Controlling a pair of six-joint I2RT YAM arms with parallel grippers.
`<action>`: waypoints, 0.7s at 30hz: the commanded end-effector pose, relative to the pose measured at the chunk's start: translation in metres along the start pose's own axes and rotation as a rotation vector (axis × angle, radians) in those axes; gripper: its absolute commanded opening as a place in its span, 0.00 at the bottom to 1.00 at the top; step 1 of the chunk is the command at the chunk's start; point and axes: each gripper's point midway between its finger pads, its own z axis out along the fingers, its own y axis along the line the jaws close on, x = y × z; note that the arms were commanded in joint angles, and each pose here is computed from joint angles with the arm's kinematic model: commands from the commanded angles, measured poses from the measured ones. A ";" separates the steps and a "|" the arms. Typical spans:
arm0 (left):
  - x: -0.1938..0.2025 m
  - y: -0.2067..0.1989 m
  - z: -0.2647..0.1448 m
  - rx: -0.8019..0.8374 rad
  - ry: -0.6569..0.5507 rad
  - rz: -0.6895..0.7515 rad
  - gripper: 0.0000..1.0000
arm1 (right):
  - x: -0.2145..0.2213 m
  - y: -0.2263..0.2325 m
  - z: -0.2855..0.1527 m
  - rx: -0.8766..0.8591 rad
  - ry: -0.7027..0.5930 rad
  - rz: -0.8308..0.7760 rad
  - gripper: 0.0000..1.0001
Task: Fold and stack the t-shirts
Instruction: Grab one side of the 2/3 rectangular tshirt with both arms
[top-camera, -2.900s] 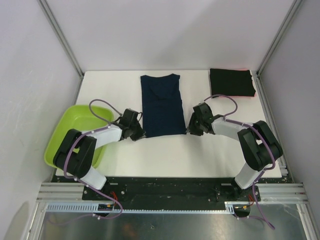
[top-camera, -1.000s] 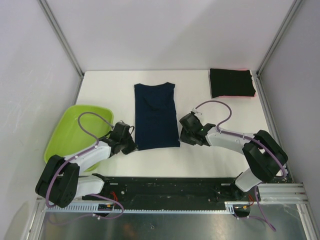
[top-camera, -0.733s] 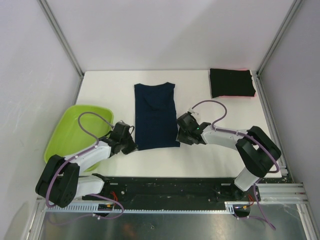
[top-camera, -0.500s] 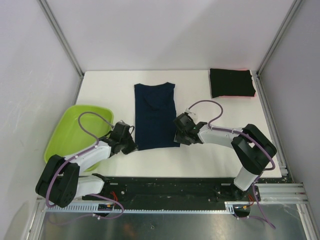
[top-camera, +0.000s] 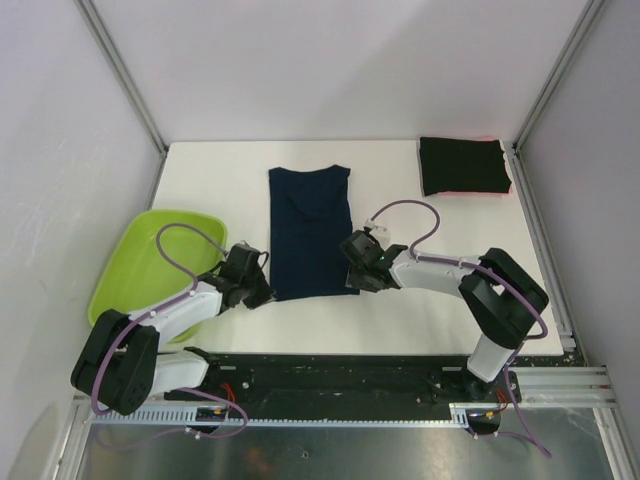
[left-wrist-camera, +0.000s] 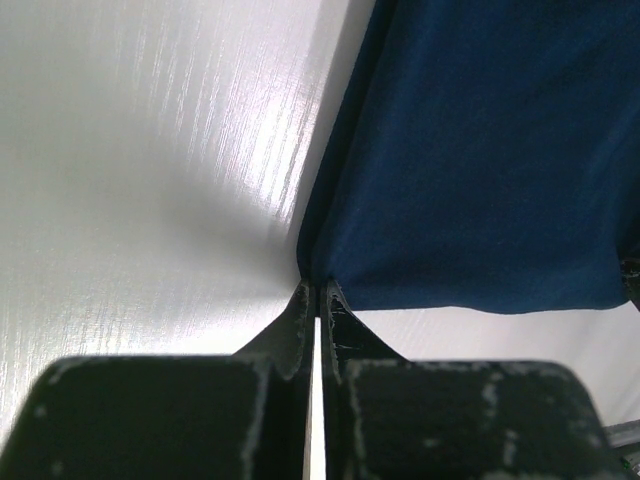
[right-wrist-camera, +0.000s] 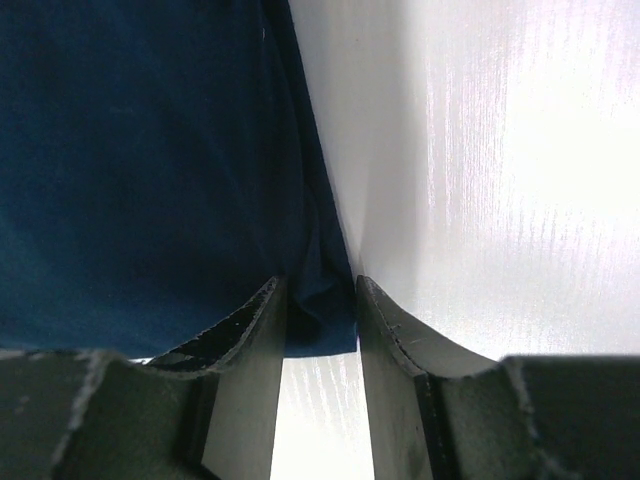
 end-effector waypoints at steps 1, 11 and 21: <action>0.008 0.013 -0.003 -0.053 0.028 0.036 0.00 | 0.035 -0.038 0.007 0.150 0.104 -0.067 0.37; 0.007 0.013 -0.004 -0.051 0.027 0.040 0.00 | 0.041 -0.034 0.012 0.135 0.126 -0.051 0.11; 0.015 0.005 -0.016 0.013 0.067 0.073 0.00 | 0.029 -0.032 -0.010 0.104 0.102 -0.044 0.00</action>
